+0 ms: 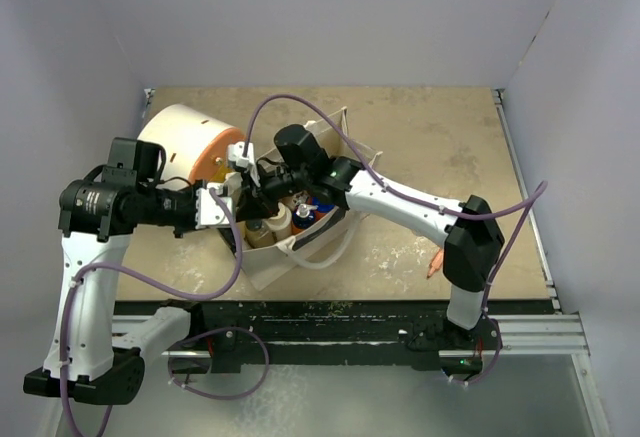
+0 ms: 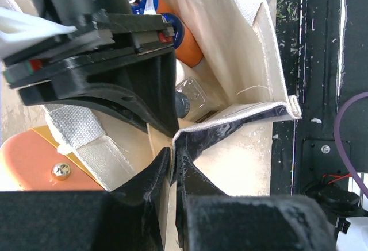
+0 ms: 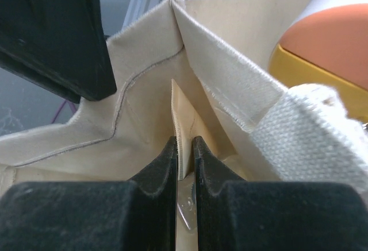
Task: Place the personal care products into the canvas bag
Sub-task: Place the care product in the canvas bag.
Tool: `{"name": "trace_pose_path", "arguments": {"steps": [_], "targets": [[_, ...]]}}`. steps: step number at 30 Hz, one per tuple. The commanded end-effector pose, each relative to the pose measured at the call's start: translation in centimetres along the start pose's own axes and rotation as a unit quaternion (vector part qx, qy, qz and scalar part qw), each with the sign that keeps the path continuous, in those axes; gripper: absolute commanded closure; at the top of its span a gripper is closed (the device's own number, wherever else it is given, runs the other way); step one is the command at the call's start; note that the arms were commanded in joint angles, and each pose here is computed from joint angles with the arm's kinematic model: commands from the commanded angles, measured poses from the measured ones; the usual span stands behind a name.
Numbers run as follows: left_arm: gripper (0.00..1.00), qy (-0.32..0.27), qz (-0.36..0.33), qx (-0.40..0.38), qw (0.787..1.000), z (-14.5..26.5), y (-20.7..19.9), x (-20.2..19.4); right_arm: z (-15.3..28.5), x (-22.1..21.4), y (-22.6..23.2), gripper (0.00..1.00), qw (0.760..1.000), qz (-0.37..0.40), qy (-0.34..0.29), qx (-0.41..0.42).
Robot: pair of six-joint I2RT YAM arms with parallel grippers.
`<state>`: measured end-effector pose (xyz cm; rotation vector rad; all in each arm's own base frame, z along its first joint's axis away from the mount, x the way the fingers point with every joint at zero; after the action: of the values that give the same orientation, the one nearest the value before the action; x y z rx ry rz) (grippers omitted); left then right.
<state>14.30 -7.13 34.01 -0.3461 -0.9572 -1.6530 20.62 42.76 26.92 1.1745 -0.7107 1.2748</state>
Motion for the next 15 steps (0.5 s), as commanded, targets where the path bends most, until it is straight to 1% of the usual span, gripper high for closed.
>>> {"name": "trace_pose_path", "arguments": {"steps": [1,6,15], "targets": [[0.90,0.001,-0.020,0.010,1.000,0.4,0.0,0.2,-1.0,-0.1,1.3,1.00,1.000,-0.009,-0.009,0.021],[0.90,0.007,-0.018,0.010,1.000,0.4,-0.1,0.0,-1.4,-0.8,1.4,1.00,1.000,-0.019,-0.013,0.011],[0.90,0.011,-0.013,0.007,1.000,0.3,-0.3,-0.2,-2.2,-2.4,1.5,1.00,1.000,0.020,0.016,-0.011]]}}
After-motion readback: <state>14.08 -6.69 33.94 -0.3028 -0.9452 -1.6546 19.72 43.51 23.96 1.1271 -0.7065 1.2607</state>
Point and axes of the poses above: each gripper's point midway between its finger pads, its own z axis back along the fingers, its own y axis along the line the jaws close on, x = y × z, the point moved 6 cm from there along z, back along the fingers, and after that the axes turned 7 degrees about -z, right-handed, at the moved point
